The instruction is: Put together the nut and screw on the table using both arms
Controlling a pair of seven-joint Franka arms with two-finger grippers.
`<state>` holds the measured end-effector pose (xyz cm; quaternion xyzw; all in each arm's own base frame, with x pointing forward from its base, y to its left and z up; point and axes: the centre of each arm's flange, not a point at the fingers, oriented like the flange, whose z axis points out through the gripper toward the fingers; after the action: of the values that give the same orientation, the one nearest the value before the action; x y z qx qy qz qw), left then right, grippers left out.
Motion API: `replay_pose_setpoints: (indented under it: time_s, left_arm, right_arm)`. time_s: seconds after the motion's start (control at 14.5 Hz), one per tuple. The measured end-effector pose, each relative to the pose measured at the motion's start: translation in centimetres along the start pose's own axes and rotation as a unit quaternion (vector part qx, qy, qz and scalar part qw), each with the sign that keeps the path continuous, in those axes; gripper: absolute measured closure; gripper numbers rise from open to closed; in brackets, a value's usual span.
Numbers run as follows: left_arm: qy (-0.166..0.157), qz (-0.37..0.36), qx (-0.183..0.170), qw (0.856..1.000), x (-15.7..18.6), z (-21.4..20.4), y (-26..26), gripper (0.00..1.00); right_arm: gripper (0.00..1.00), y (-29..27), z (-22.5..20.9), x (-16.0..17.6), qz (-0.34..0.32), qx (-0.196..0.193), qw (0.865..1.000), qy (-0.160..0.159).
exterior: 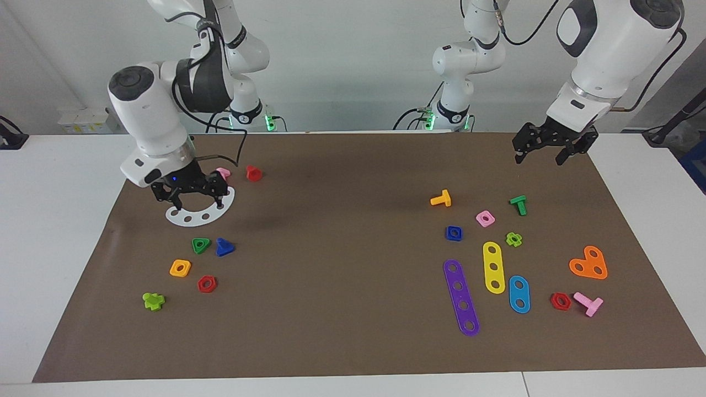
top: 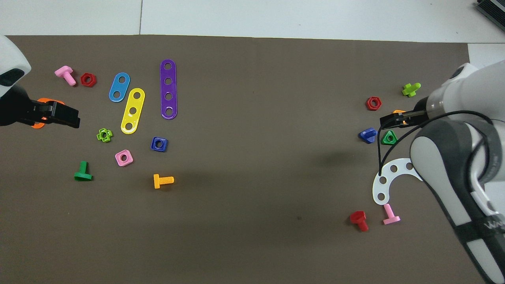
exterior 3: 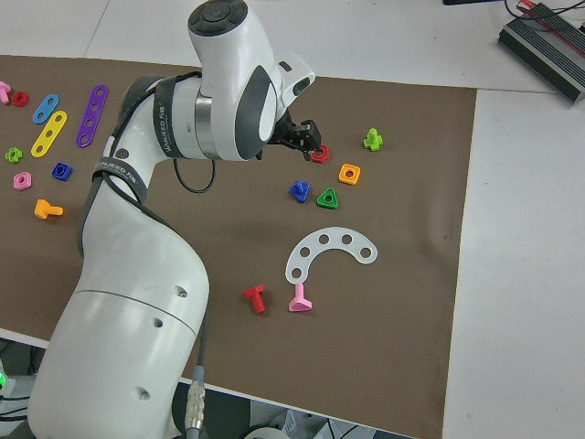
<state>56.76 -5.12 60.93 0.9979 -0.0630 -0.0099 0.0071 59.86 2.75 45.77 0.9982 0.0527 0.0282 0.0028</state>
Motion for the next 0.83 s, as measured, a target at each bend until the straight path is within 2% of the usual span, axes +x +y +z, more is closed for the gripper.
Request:
replay_pose_setpoints:
  time_s: [0.21,0.41,0.62,0.69,0.83]
  left_arm:
    - [-0.001,-0.004,0.004,1.000,0.0,0.0,-0.3,0.00]
    - [-0.008,-0.006,0.006,1.000,-0.1,0.5,-0.4,0.00]
    - [-0.024,-0.006,0.006,1.000,-0.1,2.3,-0.3,0.00]
    - [-0.027,-0.008,0.006,1.000,0.1,3.2,-0.3,0.00]
    - [-0.021,-0.021,0.006,1.000,0.8,5.8,0.3,0.00]
  right_arm:
    - [0.00,-0.1,6.9,1.6,-0.041,0.002,0.999,0.009]
    - [0.02,0.5,12.0,0.9,-0.056,0.000,0.998,-0.001]
    - [0.30,0.7,13.4,-0.1,-0.061,0.001,0.998,-0.013]
    - [0.30,0.9,13.4,-0.3,-0.061,0.002,0.998,-0.014]
    - [0.49,1.2,13.4,-0.3,-0.063,0.001,0.998,-0.008]
